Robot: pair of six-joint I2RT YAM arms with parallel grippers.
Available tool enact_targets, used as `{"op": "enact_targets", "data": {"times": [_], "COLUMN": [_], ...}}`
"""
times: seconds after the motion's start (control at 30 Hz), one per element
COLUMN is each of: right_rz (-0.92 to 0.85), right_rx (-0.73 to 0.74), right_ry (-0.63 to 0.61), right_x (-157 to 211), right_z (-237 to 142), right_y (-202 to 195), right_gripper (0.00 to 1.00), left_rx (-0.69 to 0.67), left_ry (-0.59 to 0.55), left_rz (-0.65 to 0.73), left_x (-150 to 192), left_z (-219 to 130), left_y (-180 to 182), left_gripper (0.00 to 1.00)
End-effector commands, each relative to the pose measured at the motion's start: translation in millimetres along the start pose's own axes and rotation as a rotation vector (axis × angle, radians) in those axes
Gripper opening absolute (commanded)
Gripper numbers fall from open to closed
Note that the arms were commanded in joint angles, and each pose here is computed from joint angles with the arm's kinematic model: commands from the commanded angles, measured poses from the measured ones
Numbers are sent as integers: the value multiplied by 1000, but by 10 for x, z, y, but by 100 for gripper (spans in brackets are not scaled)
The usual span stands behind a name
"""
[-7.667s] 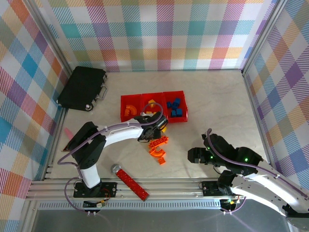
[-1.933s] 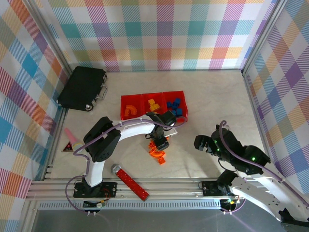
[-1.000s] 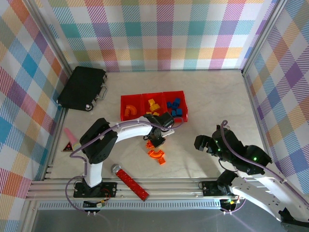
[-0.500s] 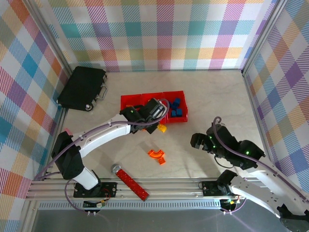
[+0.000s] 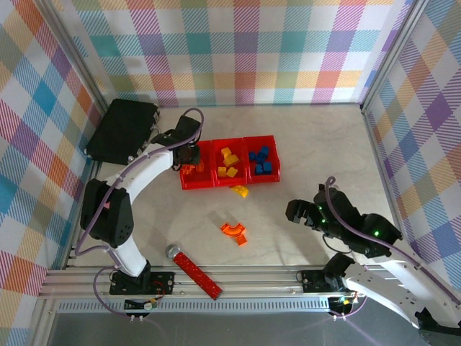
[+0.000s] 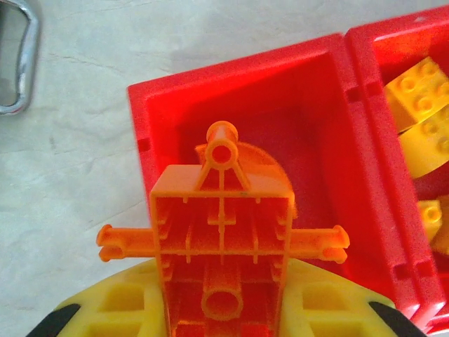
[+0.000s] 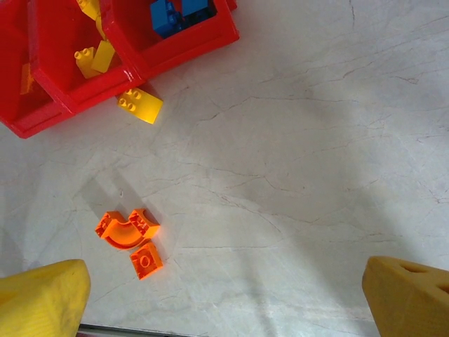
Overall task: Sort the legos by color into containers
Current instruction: Place the lego in the container.
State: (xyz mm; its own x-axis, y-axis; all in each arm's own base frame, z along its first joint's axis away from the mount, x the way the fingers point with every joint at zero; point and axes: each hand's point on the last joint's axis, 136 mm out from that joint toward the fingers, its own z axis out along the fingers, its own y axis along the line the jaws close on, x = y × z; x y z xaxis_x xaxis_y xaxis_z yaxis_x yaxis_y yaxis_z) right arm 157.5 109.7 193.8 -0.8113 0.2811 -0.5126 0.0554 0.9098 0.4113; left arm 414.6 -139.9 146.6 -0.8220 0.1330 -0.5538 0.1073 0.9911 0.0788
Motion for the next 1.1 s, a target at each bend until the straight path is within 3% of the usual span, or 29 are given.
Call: {"op": "enact_targets", "data": {"times": [0.0, 0.27, 0.43, 0.5, 0.77, 0.87, 1.07], "right_rz": [-20, -24, -38, -49, -72, -71, -74], "right_rx": [27, 28, 31, 34, 40, 35, 33], "right_ry": [1, 11, 6, 5, 15, 22, 28], "right_x": [16, 55, 79, 70, 28, 43, 51], "right_z": [-27, -17, -33, -51, -59, -33, -10], "right_y": [-81, -107, -158, -162, -102, -91, -75], "right_gripper": [100, 100, 100, 100, 100, 100, 100], "left_rx": [96, 80, 88, 95, 130, 136, 195], "left_ry": [-36, 1, 15, 3, -33, -34, -154], "left_rz": [-64, -100, -116, -122, -83, -65, -58], "left_x": [-210, -174, -159, -180, -237, -256, -398], "left_z": [33, 348, 475, 465, 340, 271, -221], "left_y": [-219, -205, -211, -219, -250, -248, -224], "left_gripper": [12, 15, 32, 33, 46, 63, 65]}}
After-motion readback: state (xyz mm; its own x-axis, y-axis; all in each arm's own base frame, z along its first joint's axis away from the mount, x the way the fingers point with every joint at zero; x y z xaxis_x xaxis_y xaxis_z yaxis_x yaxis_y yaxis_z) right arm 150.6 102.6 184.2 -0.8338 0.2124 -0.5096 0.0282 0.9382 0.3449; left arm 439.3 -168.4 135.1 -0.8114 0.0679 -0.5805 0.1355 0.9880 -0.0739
